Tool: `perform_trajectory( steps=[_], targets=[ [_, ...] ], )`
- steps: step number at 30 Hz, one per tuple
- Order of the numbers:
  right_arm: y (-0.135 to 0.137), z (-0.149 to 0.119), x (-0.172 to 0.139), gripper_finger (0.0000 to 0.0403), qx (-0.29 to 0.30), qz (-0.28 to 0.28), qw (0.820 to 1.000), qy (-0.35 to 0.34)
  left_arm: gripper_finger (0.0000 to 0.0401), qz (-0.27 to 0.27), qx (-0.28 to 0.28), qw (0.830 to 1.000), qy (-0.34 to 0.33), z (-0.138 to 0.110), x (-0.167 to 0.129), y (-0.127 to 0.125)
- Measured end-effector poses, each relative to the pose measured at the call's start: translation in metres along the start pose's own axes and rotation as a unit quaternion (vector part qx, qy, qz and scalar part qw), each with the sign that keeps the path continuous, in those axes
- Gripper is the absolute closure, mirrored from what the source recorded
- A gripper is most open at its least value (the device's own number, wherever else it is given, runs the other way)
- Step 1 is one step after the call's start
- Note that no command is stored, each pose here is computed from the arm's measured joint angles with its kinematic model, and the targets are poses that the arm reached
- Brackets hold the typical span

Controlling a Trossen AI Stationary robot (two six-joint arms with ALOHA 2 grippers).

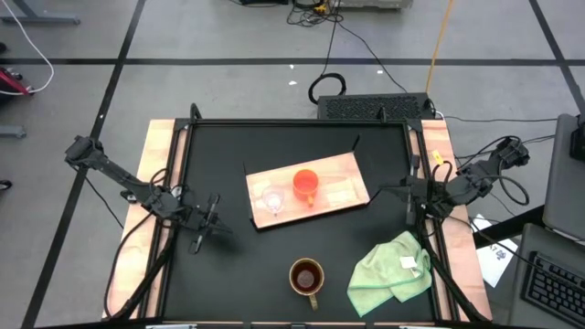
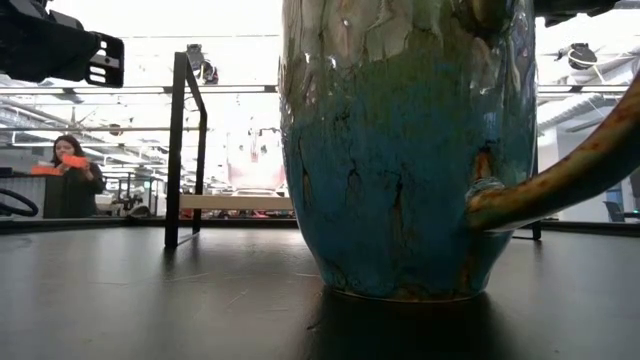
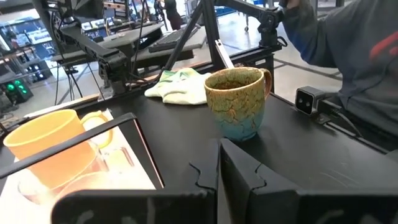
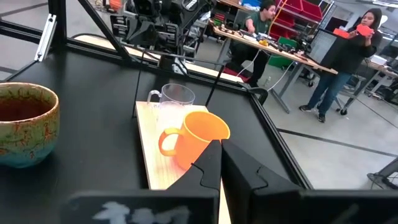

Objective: Stack small to large cups/mugs on shelf
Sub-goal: Put the green patterned mug on the shelf

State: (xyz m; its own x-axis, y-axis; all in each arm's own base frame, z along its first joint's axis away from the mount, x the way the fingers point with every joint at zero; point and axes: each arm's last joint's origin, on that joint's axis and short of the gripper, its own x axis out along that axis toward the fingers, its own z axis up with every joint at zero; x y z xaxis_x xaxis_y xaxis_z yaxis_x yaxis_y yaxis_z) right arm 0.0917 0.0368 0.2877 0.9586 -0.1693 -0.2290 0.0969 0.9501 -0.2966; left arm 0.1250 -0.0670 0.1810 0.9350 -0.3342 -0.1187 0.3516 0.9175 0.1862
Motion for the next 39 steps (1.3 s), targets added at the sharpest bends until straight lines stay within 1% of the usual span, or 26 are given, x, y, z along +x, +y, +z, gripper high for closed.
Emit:
perform_trajectory(
  steps=[7, 12, 15, 20, 27, 31, 34, 39],
  targets=[
    [0.0, 0.0, 0.0, 0.0403, 0.004, 0.0, 1.0, 0.0, 0.0382, 0.0, -0.005, 1.0, 0.005, -0.001, 0.0, 0.0],
    [0.0, 0.0, 0.0, 0.0403, 0.013, 0.001, 1.0, 0.0, 0.0382, 0.026, -0.006, 1.0, 0.009, -0.001, 0.0, 0.001],
    [0.0, 0.0, 0.0, 0.0403, 0.017, 0.002, 1.0, 0.0, 0.0382, 0.028, -0.007, 1.0, 0.009, -0.001, 0.0, 0.002],
    [0.002, 0.0, 0.0, 0.0403, 0.017, 0.038, 0.999, -0.003, 0.0382, 0.029, -0.007, 1.0, 0.009, -0.001, 0.0, 0.002],
    [0.009, -0.004, 0.004, 0.0403, 0.012, 0.069, 0.998, -0.005, 0.0382, 0.029, -0.007, 1.0, 0.006, -0.001, 0.0, 0.002],
    [0.015, -0.009, 0.007, 0.0403, -0.009, 0.113, 0.994, -0.005, 0.0382, 0.029, -0.007, 1.0, 0.006, 0.0, 0.0, 0.002],
    [0.021, -0.011, 0.012, 0.0403, -0.027, 0.138, 0.99, -0.025, 0.0382, 0.03, -0.007, 1.0, 0.002, 0.0, 0.0, 0.002],
    [0.025, -0.009, 0.016, 0.0403, -0.023, 0.14, 0.989, -0.051, 0.0382, 0.031, -0.007, 0.999, -0.004, 0.002, 0.0, 0.002]
  ],
)
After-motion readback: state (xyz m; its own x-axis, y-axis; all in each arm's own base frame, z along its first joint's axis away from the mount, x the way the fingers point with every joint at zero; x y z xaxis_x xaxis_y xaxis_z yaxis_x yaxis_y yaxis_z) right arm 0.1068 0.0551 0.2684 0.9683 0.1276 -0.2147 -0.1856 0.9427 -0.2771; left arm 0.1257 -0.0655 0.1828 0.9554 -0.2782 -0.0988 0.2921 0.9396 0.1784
